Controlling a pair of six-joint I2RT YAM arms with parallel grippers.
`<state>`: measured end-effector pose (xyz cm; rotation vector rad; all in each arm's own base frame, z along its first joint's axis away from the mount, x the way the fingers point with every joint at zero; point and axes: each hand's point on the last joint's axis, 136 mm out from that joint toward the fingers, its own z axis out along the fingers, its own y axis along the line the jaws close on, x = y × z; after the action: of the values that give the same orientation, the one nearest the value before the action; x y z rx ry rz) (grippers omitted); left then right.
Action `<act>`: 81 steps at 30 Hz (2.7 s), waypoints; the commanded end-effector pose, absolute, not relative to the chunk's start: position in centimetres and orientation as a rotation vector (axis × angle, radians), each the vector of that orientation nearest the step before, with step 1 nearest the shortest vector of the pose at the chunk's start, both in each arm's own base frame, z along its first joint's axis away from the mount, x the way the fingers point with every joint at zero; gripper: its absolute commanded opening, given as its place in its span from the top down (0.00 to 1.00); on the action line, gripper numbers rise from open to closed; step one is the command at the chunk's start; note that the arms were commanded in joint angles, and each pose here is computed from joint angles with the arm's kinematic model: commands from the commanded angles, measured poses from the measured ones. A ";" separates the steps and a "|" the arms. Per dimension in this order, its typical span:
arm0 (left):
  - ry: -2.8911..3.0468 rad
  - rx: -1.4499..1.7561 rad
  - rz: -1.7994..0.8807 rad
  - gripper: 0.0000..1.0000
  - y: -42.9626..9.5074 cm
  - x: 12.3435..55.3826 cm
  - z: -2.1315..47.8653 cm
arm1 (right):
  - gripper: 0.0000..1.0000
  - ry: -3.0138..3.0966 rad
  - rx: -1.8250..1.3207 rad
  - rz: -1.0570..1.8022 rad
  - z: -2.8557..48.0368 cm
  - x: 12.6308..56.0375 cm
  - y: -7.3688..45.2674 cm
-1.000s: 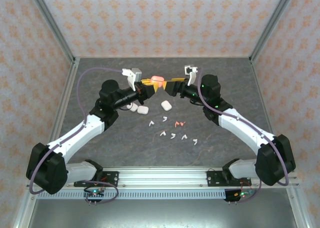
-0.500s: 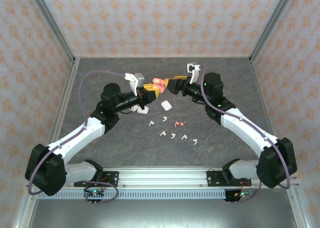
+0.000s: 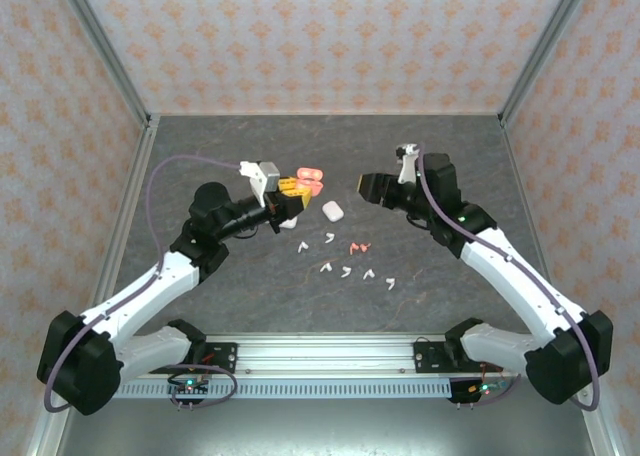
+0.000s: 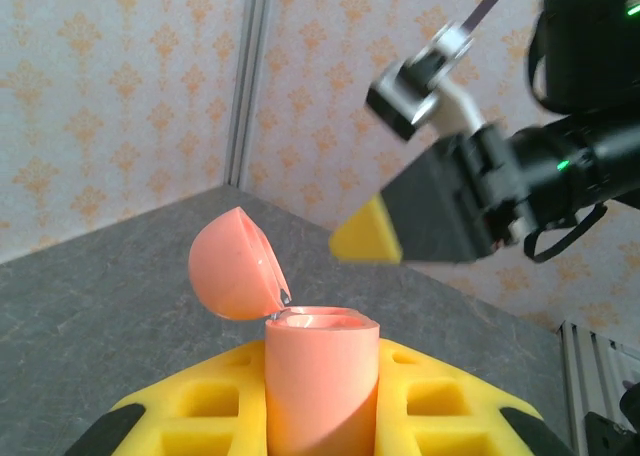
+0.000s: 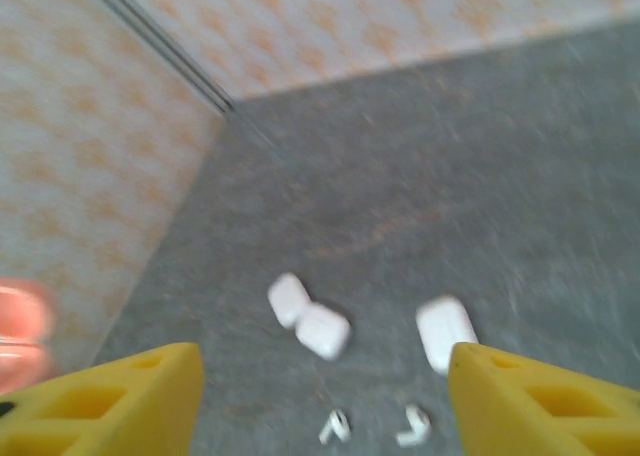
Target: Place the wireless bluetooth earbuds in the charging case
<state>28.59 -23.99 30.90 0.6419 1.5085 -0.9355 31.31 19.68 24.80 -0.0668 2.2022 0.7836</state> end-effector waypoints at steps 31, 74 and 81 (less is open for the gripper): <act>1.465 0.743 -0.947 1.00 -24.1 26.1 32.3 | 0.63 2.877 -0.268 0.290 2.6 30.0 23.4; 1.499 0.704 -0.909 1.00 -23.3 26.2 31.8 | 0.83 2.859 -0.239 0.248 3.7 27.8 22.3; 1.497 0.585 -0.939 1.00 -22.7 27.0 31.5 | 0.84 2.573 -0.133 0.412 10.0 30.1 23.0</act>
<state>26.82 -23.13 29.99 0.6518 1.5580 -0.9298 28.26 22.42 5.94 -0.2088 2.7536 0.3342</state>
